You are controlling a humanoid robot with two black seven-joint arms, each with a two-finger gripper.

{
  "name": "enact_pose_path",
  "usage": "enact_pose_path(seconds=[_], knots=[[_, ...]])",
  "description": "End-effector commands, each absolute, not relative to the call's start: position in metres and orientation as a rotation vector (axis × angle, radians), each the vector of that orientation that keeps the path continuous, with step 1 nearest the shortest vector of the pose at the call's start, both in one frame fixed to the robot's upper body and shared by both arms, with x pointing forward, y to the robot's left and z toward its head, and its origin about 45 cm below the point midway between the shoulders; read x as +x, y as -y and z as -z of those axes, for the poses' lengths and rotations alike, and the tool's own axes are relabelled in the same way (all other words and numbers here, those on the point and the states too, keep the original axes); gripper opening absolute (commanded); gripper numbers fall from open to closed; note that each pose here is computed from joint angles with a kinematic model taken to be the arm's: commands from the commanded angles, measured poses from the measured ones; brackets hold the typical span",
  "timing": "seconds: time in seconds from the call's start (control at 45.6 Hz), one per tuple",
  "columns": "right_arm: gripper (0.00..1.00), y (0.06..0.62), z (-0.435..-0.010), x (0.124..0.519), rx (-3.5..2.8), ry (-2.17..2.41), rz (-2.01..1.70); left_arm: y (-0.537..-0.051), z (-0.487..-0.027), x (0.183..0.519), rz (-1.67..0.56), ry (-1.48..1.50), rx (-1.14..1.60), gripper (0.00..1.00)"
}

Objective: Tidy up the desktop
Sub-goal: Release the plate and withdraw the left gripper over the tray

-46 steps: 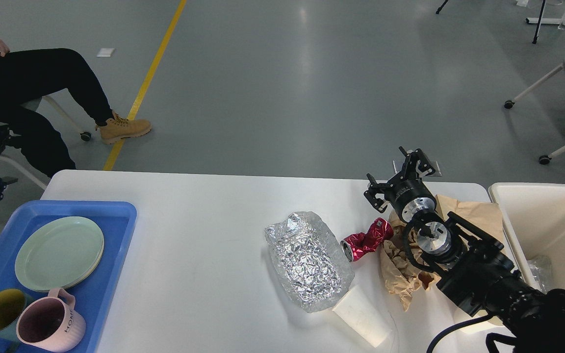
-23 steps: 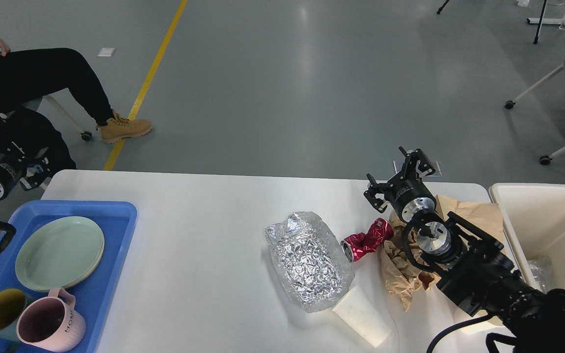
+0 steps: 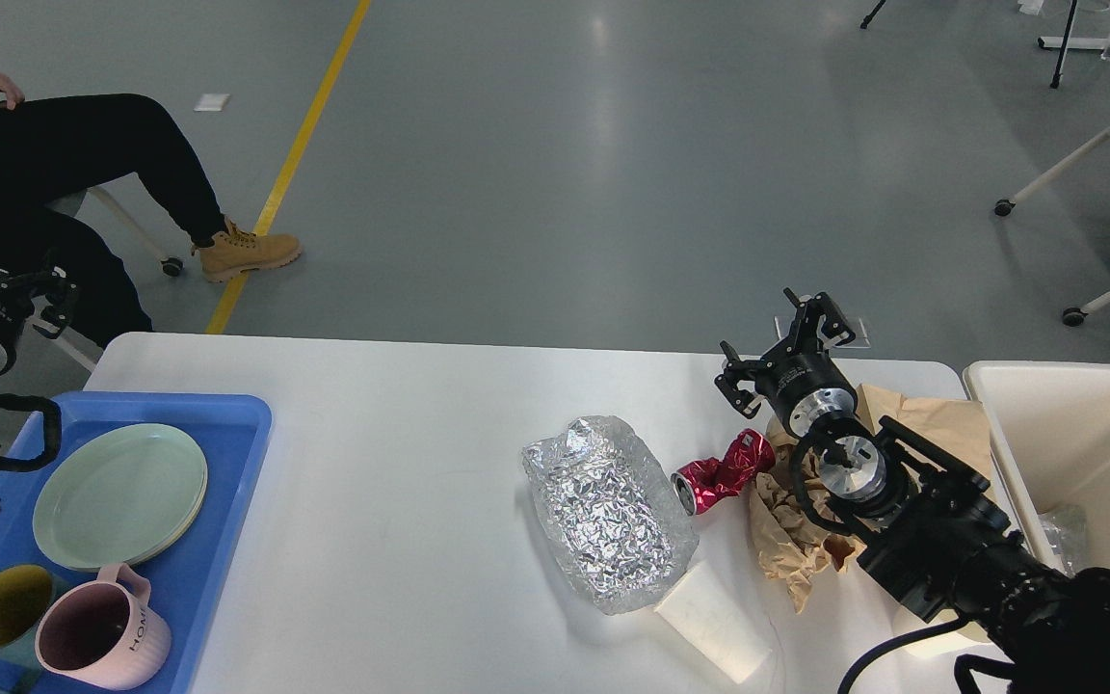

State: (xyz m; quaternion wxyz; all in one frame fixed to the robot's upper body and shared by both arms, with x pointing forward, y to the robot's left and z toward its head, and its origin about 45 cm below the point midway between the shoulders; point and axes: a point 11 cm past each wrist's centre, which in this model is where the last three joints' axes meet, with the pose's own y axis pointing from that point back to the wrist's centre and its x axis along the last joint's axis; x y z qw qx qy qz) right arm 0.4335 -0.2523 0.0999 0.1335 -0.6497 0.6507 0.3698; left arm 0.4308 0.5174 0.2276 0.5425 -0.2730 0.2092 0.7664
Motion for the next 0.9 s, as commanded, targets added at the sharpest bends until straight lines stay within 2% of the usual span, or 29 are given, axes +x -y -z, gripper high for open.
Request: enact_pose_path(seconds=[0.0, 0.548, 0.876], knots=[[1.0, 0.252, -0.1, 0.434, -1.884, -1.887, -1.072, -0.515, -0.227, 0.431, -1.809, -0.493, -0.638, 0.97], [1.0, 0.252, -0.1, 0.434, -1.884, -1.887, -1.072, -0.508, -0.241, 0.443, -1.788, -0.478, -0.656, 0.97], [1.0, 0.252, -0.1, 0.434, -1.884, -1.887, -1.072, -0.489, -0.228, 0.446, -1.751, -0.509, -0.656, 0.97]])
